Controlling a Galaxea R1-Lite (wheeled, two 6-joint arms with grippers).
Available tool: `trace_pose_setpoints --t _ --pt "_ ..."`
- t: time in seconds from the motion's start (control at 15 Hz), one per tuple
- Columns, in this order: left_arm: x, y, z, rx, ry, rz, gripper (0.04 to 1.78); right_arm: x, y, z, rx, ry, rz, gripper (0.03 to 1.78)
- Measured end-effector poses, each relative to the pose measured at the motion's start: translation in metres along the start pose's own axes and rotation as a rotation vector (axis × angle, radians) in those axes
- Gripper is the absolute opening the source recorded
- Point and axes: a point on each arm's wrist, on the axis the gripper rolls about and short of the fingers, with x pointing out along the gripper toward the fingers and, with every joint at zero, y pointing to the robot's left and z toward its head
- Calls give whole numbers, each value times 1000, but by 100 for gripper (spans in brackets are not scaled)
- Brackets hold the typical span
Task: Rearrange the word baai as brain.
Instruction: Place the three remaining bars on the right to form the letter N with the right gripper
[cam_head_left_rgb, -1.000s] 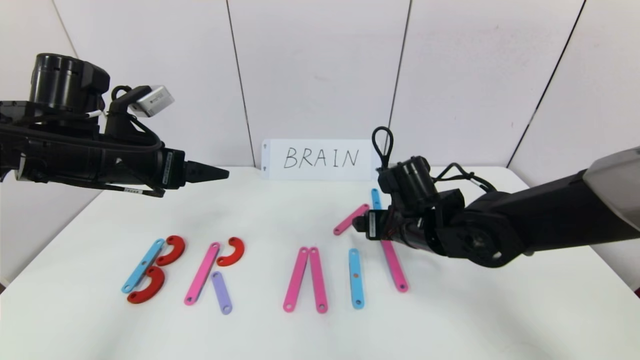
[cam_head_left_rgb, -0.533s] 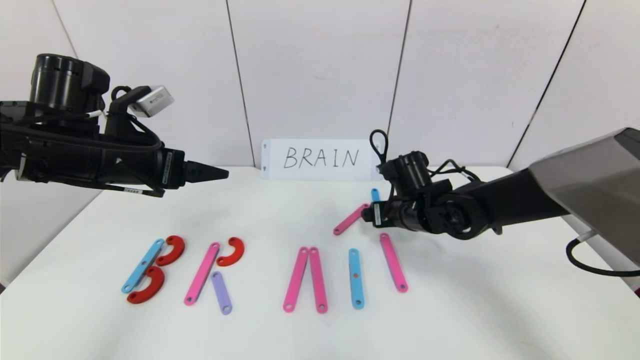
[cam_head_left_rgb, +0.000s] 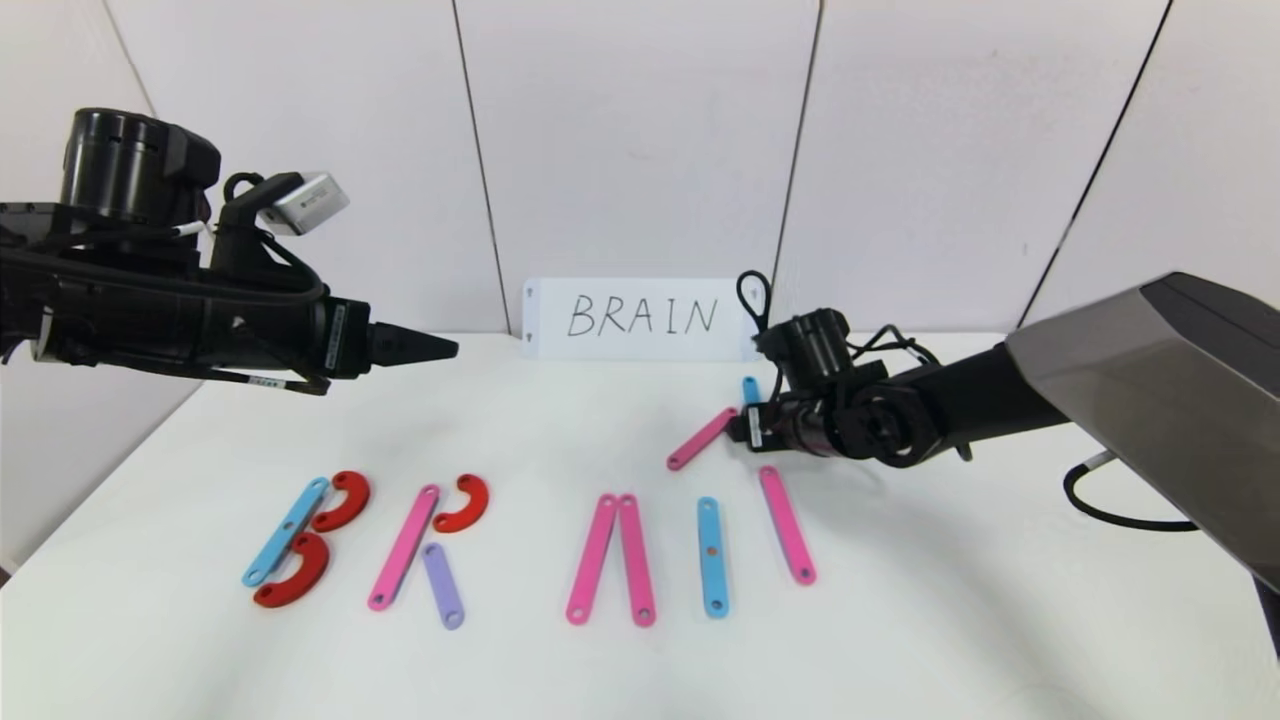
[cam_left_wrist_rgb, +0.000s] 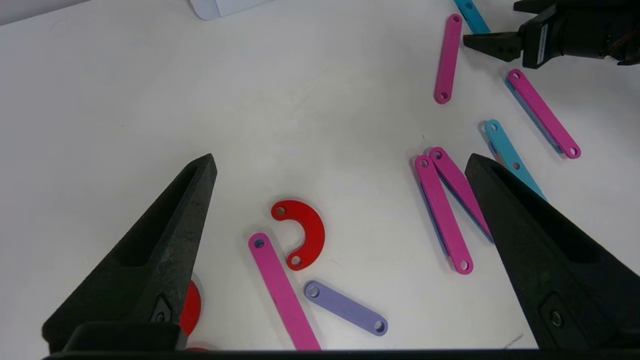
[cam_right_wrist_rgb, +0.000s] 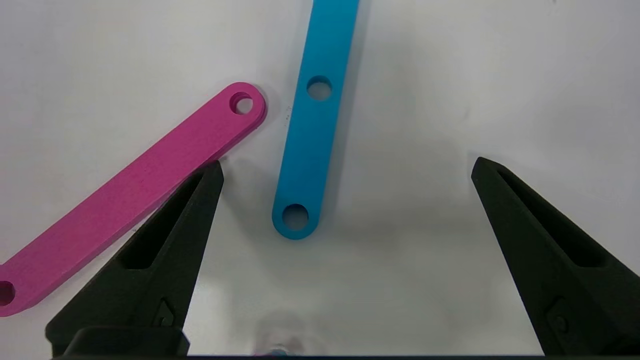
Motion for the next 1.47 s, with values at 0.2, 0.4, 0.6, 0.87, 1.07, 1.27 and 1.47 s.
trace_pose_setpoints --t 0.2,0.4,0.6,0.87,1.07,1.27,1.47 --pt "0 0 0 0 1 -1 174 6 1 3 3 -11 0 172" --pt "0 0 0 1 2 -1 174 11 4 5 2 -18 3 150" --pt "0 -1 0 2 1 -1 174 17 5 4 7 -22 4 103" --pt "0 -1 0 2 1 -1 174 21 10 4 7 -22 10 41" --pt "-1 -1 0 2 0 -1 174 22 11 3 11 -19 12 28" --pt "-1 -2 0 4 0 -5 174 21 10 2 12 -15 12 28" --pt "0 -2 0 5 1 -6 174 14 8 3 12 -12 11 28"
